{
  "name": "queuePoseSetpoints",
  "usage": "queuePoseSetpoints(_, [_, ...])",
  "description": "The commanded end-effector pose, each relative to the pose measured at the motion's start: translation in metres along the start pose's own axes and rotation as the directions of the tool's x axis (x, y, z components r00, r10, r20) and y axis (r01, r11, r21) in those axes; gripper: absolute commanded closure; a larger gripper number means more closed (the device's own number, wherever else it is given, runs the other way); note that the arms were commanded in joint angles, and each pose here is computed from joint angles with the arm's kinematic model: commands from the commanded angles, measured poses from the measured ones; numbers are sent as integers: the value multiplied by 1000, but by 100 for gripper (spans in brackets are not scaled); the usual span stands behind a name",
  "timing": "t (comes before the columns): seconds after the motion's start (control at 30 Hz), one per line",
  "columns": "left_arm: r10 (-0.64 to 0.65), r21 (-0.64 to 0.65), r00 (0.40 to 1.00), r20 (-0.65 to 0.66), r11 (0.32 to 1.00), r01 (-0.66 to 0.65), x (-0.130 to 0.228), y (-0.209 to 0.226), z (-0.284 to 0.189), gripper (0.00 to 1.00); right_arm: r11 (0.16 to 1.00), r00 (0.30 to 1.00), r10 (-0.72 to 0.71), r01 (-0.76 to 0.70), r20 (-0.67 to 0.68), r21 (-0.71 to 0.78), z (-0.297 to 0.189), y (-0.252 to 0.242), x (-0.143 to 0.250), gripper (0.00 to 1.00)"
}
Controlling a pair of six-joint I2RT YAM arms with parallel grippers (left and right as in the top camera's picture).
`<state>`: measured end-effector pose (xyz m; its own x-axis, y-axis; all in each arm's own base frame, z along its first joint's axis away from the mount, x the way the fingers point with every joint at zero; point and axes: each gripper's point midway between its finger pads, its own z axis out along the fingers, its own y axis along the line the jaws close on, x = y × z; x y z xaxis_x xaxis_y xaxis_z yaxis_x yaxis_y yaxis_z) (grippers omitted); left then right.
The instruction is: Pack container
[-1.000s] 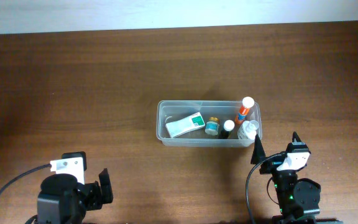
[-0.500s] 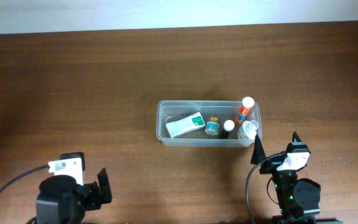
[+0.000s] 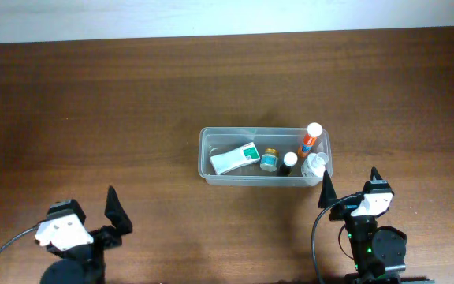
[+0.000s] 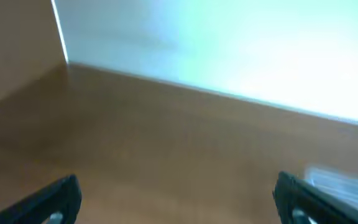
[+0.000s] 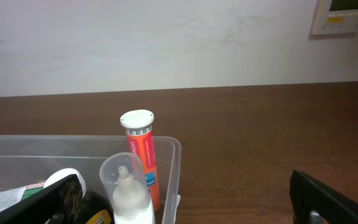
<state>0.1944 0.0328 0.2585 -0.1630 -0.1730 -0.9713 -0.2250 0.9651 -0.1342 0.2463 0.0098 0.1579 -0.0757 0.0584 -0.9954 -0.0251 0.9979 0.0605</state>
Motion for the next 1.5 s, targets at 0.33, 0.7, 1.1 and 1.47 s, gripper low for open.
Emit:
queuePoseSetpoints(0.33, [-1, -29, 933, 359, 1000, 12, 15, 8, 43, 1, 1000, 1000, -5, 5, -6, -11, 0, 2, 3, 2])
queuePoseSetpoints(0.7, [49, -46, 984, 174, 998, -41, 77, 13, 64, 1, 1000, 1000, -5, 5, -6, -11, 0, 2, 3, 2])
queuePoseSetpoints(1.1, [56, -50, 987, 148, 998, -49, 84, 13, 65, 1, 1000, 1000, -5, 5, -6, -11, 0, 2, 3, 2])
queuePoseSetpoints(1.47, [55, -50, 988, 147, 998, -48, 84, 14, 65, 1, 1000, 1000, -5, 5, -6, -11, 0, 2, 3, 2])
